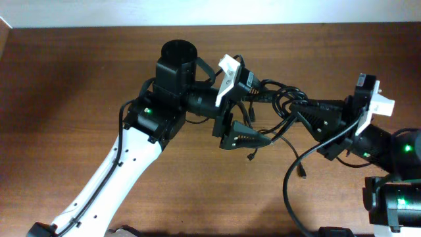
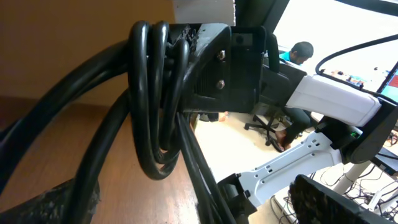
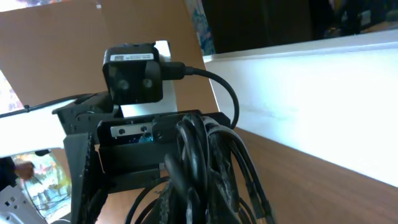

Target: Untangle cables

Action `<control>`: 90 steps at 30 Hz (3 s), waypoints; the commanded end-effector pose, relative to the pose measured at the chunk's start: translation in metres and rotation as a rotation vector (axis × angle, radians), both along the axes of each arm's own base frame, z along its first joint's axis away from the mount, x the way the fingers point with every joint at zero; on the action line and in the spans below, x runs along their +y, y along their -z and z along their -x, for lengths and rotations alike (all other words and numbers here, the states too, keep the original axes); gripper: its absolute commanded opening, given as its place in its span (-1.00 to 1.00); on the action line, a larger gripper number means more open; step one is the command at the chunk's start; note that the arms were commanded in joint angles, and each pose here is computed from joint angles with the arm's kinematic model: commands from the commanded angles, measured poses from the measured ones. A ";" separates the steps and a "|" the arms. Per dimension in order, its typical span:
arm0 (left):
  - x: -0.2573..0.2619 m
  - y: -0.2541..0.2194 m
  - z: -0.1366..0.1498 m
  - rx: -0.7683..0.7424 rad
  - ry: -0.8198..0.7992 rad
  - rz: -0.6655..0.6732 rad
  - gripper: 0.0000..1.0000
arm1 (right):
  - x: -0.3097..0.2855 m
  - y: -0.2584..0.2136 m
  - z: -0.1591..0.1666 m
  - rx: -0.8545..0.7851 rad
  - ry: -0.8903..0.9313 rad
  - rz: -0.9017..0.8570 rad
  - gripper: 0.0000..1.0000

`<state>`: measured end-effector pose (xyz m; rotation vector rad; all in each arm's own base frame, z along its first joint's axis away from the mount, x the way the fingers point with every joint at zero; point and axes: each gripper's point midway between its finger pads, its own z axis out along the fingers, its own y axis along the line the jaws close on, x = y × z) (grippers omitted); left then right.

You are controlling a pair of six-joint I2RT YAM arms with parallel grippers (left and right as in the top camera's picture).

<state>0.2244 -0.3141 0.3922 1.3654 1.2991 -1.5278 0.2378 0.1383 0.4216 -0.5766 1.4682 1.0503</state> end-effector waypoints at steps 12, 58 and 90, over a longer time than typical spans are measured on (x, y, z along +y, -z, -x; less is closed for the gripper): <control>0.028 0.015 -0.061 -0.024 -0.523 -0.179 0.98 | -0.060 -0.014 -0.054 -0.032 0.493 -0.053 -0.92; -0.006 -0.040 0.033 -0.292 -0.096 0.078 -0.44 | 0.014 -0.019 0.036 -0.154 -0.169 0.053 -0.92; 0.005 0.044 -0.044 0.223 -0.344 -0.222 -1.00 | -0.052 0.108 0.027 0.324 0.429 0.295 0.43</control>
